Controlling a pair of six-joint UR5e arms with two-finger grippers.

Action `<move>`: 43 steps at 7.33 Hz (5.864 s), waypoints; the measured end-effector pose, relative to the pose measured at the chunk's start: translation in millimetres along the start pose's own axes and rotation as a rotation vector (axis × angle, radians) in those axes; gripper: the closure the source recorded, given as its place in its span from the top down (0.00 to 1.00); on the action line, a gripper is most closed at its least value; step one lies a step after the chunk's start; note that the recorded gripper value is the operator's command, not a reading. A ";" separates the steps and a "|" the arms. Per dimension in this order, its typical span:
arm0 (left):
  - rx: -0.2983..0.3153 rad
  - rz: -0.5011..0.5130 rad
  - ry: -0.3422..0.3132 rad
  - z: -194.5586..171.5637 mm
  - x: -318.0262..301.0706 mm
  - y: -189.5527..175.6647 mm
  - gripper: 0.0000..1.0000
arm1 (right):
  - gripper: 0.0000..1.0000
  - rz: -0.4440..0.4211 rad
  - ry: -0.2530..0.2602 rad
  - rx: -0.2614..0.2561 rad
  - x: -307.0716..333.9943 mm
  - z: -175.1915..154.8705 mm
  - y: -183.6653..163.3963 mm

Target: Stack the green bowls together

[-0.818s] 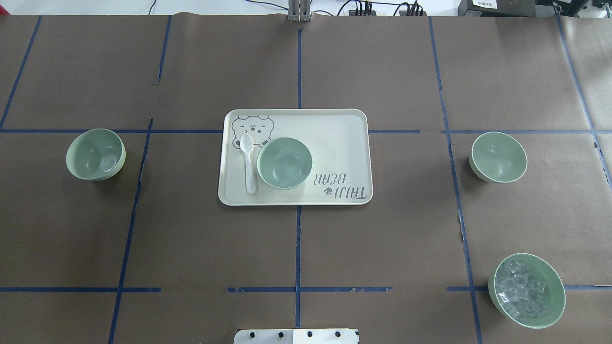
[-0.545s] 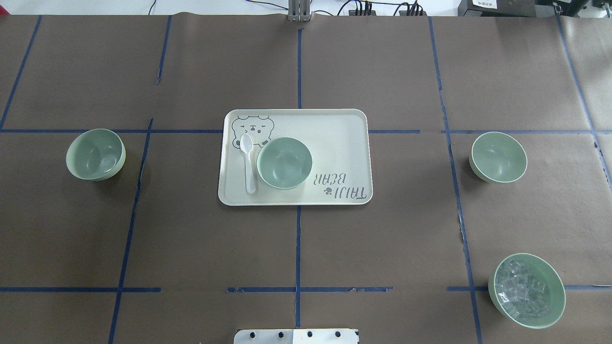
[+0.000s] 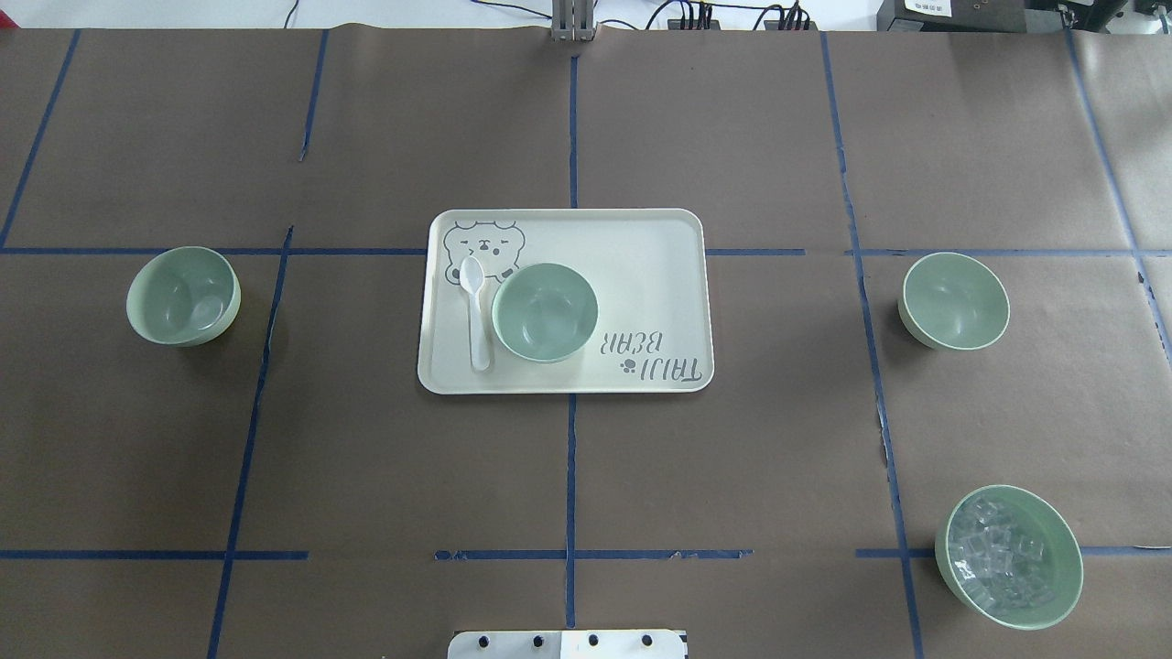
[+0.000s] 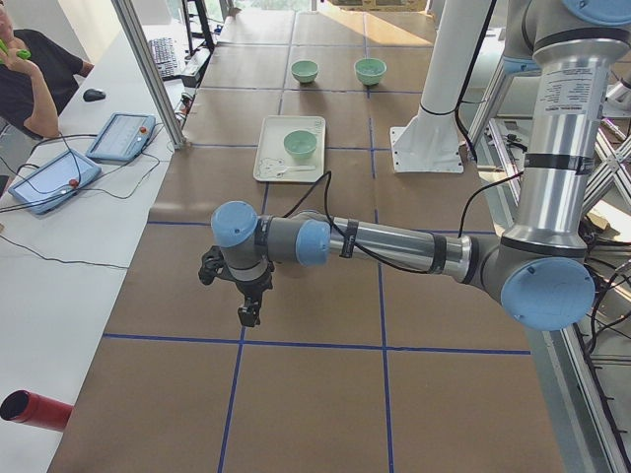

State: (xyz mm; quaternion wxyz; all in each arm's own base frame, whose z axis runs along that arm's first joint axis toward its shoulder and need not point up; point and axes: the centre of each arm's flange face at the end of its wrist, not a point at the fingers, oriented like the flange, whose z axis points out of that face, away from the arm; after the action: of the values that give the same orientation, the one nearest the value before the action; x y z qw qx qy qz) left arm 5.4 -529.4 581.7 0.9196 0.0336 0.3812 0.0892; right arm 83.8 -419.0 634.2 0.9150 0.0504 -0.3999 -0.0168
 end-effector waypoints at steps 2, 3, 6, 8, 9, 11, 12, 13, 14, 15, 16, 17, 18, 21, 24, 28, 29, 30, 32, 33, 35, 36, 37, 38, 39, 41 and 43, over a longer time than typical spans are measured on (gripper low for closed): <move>0.033 -0.044 0.037 31.4 62.8 -13.0 1.00 | 1.00 -0.010 -0.014 0.008 -5.2 -2.8 -5.6; 0.044 -0.063 0.056 45.2 85.8 -15.1 1.00 | 1.00 -0.018 -0.025 0.015 -9.3 -5.4 -11.2; 0.068 -0.111 0.108 97.4 132.4 -14.2 1.00 | 1.00 -0.042 -0.049 -0.014 -42.9 12.6 -25.7; 0.084 -0.140 0.098 132.6 151.6 -9.4 1.00 | 1.00 0.001 -0.092 0.010 -104.5 34.1 -39.5; 0.082 -0.146 0.091 142.2 156.0 -8.4 0.93 | 1.00 0.032 -0.117 0.023 -140.5 47.6 -46.2; 0.075 -0.148 0.085 150.9 159.8 -8.6 0.81 | 1.00 0.061 -0.123 0.029 -190.8 71.5 -53.4; 0.074 -0.148 0.085 152.2 161.5 -8.9 0.70 | 1.00 0.061 -0.105 0.026 -209.1 85.0 -54.5; 0.072 -0.145 0.086 153.4 163.2 -9.0 0.55 | 1.00 0.058 -0.089 0.024 -229.5 98.2 -56.8; 0.070 -0.143 0.088 154.5 165.0 -9.1 0.44 | 1.00 0.051 -0.084 0.019 -248.9 109.1 -59.2; 0.069 -0.141 0.090 155.2 168.1 -10.1 0.33 | 1.00 0.044 -0.082 0.014 -264.3 117.4 -61.1; 0.066 -0.143 0.096 156.4 174.5 -11.6 0.07 | 1.00 0.037 -0.082 0.009 -274.8 122.9 -62.0; 0.060 -0.150 0.104 158.9 182.9 -12.2 0.00 | 1.00 0.033 -0.081 0.006 -280.4 126.2 -62.6; 0.056 -0.154 0.113 159.7 190.4 -12.8 0.00 | 1.00 0.030 -0.078 0.006 -283.2 127.7 -64.0; 0.048 -0.137 0.171 125.6 222.5 -10.3 0.00 | 1.00 0.031 -0.063 -0.002 -277.5 136.1 -66.7; 0.009 -0.176 0.203 68.5 274.7 -27.7 0.00 | 1.00 0.059 -0.011 -0.013 -255.8 161.8 -74.7; 0.038 -0.297 0.256 25.3 335.3 -60.2 0.00 | 0.00 0.081 0.021 -0.059 -252.3 200.1 -86.9; 0.037 -0.332 0.278 18.7 361.4 -68.2 0.00 | 0.00 0.076 0.021 -0.064 -254.0 203.3 -87.7; 0.015 -0.360 0.301 20.4 399.1 -70.9 0.00 | 0.00 0.069 0.017 -0.066 -255.5 203.8 -87.9; -0.026 -0.413 0.336 24.7 463.4 -73.3 0.00 | 0.00 0.065 0.005 -0.072 -257.2 201.0 -86.3; -0.028 -0.428 0.343 27.6 491.0 -72.7 0.00 | 0.00 0.058 -0.010 -0.073 -258.2 197.9 -84.9; -0.019 -0.413 0.336 49.0 554.1 -62.0 0.00 | 0.00 0.046 -0.073 -0.048 -251.6 178.8 -88.0; -0.008 -0.405 0.329 63.6 577.4 -52.7 0.00 | 0.00 0.056 -0.106 -0.031 -244.4 162.2 -94.9; 0.004 -0.396 0.325 75.1 592.9 -46.0 0.00 | 0.00 0.068 -0.136 -0.019 -238.8 146.7 -101.9; 0.011 -0.393 0.318 83.9 602.3 -44.8 0.00 | 0.00 0.075 -0.162 -0.009 -236.6 133.8 -109.1; 0.020 -0.393 0.314 91.0 606.0 -47.8 0.00 | 0.00 0.078 -0.178 -0.003 -236.4 125.5 -114.3; 0.042 -0.393 0.311 103.1 605.0 -54.1 0.00 | 0.00 0.079 -0.187 0.004 -236.8 119.9 -118.1; 0.048 -0.392 0.311 107.1 602.7 -55.4 1.00 | 0.00 0.077 -0.189 0.006 -238.2 118.6 -119.7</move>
State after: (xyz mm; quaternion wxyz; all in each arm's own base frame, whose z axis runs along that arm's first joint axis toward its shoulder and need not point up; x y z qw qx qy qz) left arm 506.8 -468.7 231.4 0.8487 -0.0332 0.5191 -0.0956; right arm -164.0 -530.5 527.6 0.8730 0.0359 -0.4862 0.0151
